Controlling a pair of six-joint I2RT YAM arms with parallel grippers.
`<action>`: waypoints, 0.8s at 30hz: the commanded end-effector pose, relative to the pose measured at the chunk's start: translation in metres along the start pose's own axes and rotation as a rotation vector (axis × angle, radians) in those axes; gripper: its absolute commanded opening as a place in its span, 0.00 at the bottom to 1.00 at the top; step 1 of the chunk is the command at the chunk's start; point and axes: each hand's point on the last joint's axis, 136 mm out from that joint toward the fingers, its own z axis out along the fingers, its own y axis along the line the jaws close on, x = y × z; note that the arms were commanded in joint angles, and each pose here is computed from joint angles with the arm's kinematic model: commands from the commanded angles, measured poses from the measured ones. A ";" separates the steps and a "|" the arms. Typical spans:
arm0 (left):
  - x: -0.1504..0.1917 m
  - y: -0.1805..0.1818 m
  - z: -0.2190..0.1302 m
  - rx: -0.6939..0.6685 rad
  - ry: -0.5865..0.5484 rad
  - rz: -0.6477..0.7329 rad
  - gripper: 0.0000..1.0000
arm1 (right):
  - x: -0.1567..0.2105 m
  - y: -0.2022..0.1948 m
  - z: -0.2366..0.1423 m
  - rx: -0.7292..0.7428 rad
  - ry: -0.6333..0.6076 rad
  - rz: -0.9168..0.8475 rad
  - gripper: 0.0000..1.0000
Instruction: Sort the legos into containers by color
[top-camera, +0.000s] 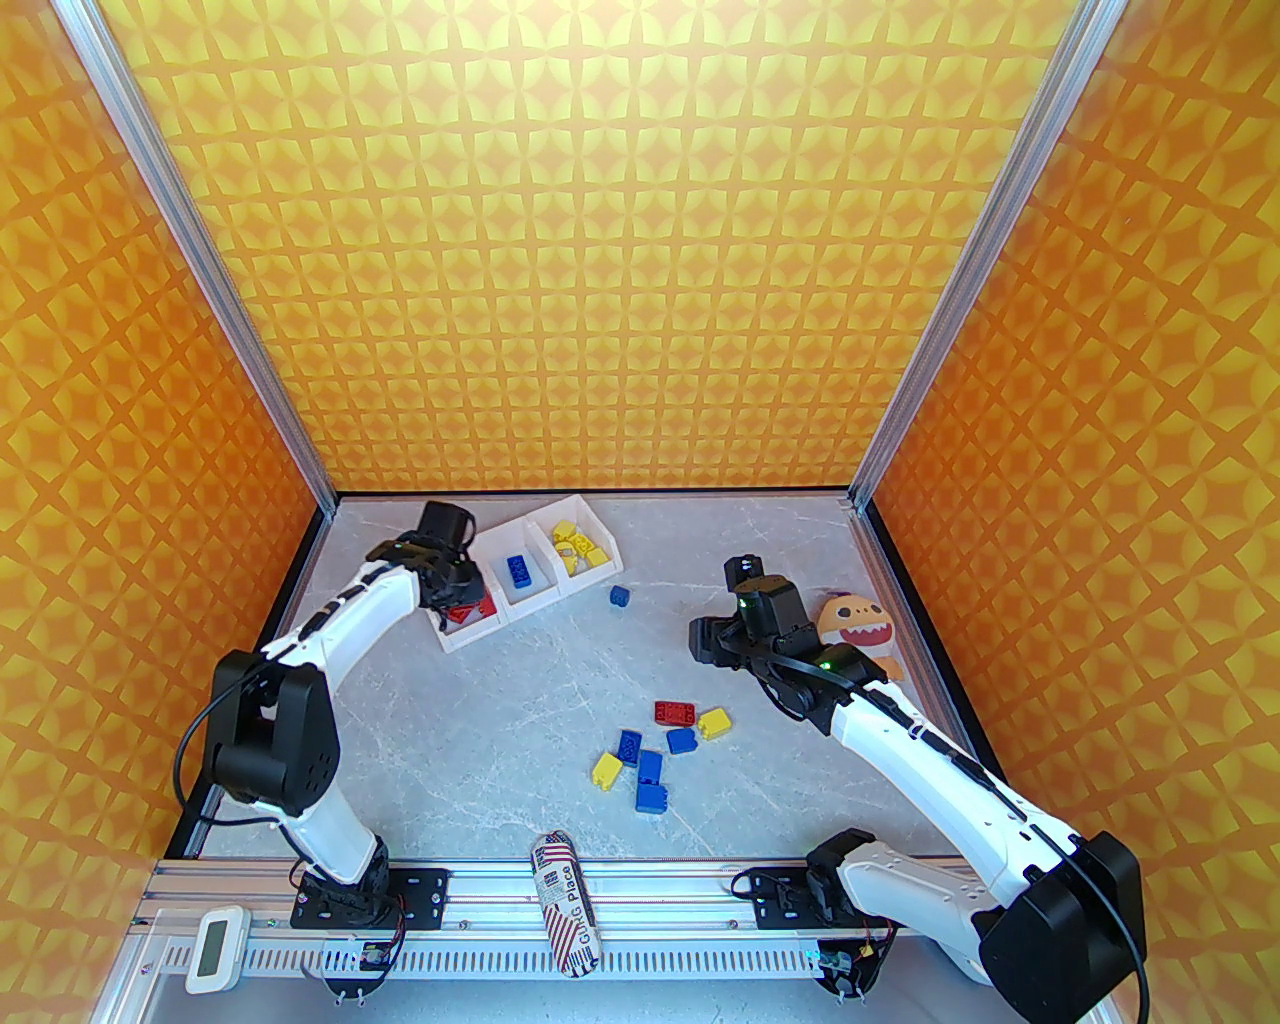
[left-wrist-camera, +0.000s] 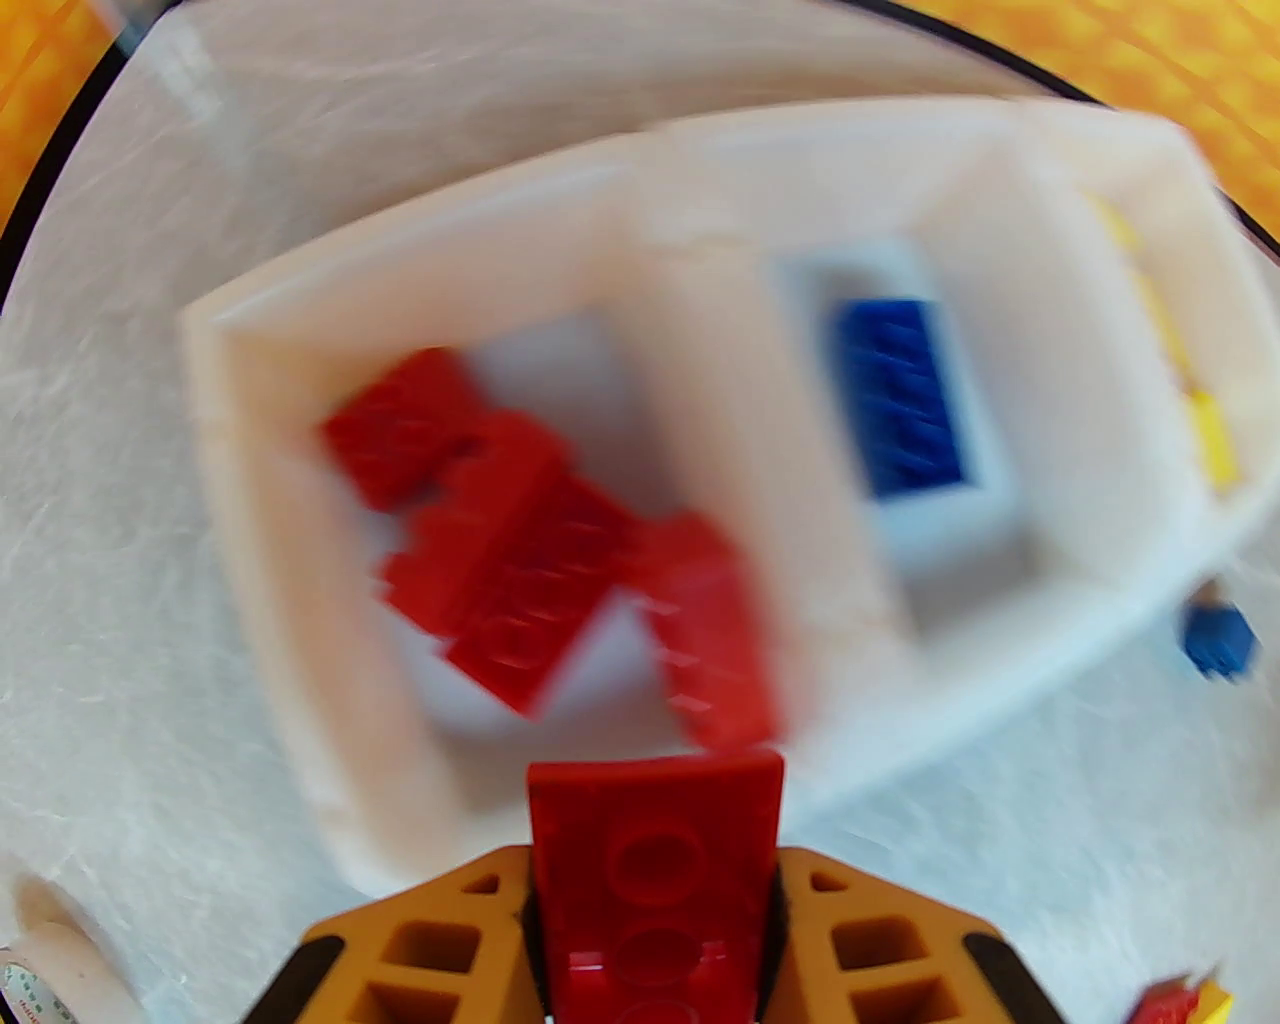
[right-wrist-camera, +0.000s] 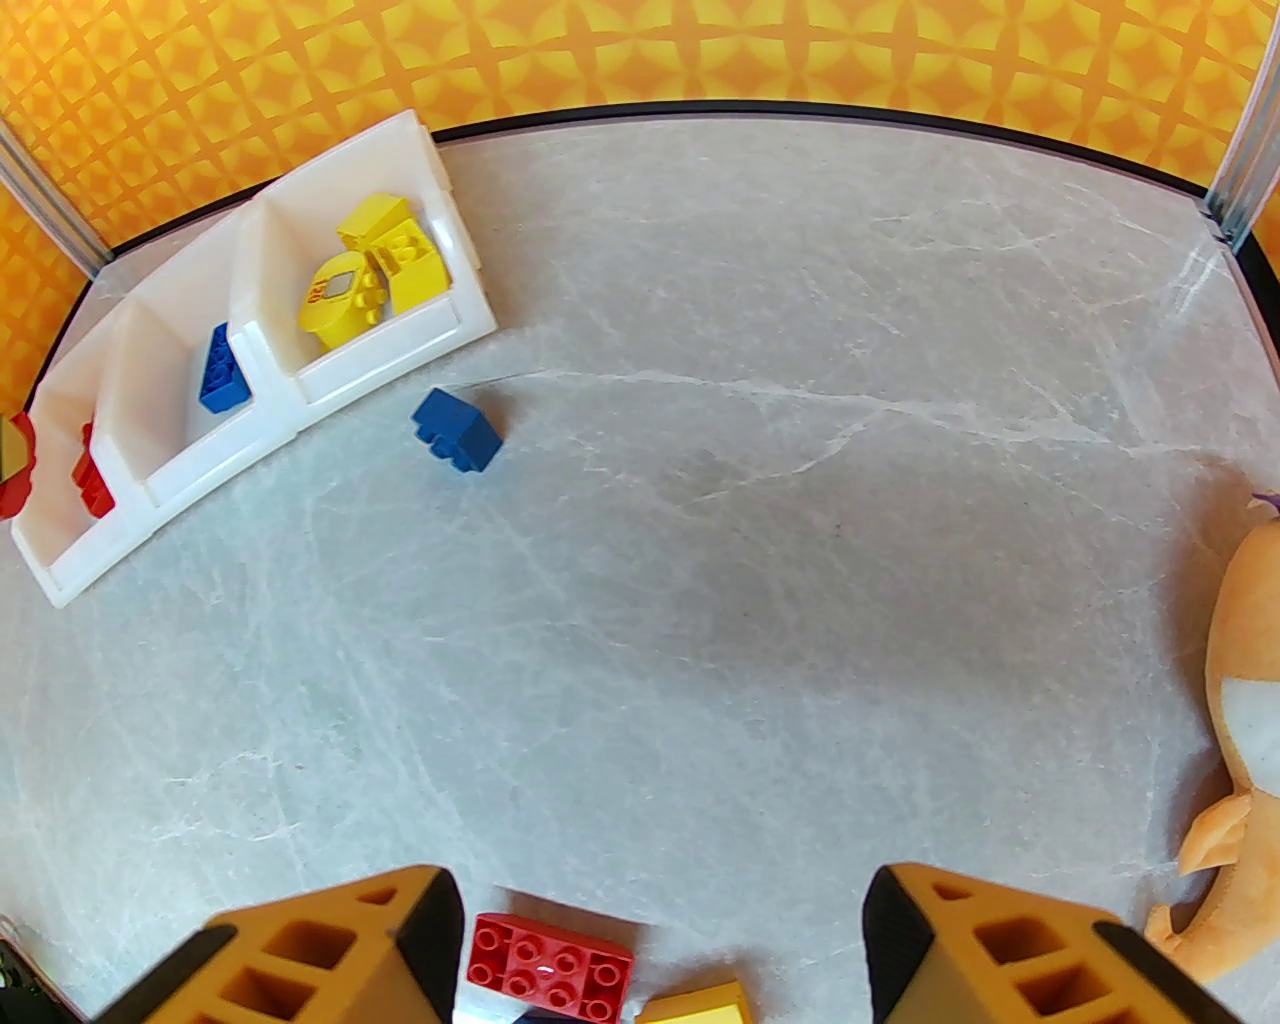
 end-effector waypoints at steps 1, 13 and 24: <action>-0.016 0.000 0.010 0.022 -0.001 0.001 0.33 | -0.010 0.007 -0.010 -0.042 -0.028 0.009 0.70; -0.029 0.001 0.003 0.066 -0.047 -0.036 0.75 | 0.000 0.016 -0.001 -0.100 0.002 0.008 0.68; 0.027 -0.030 -0.093 0.217 -0.151 0.077 0.76 | -0.017 0.036 0.038 -0.142 0.024 -0.059 0.70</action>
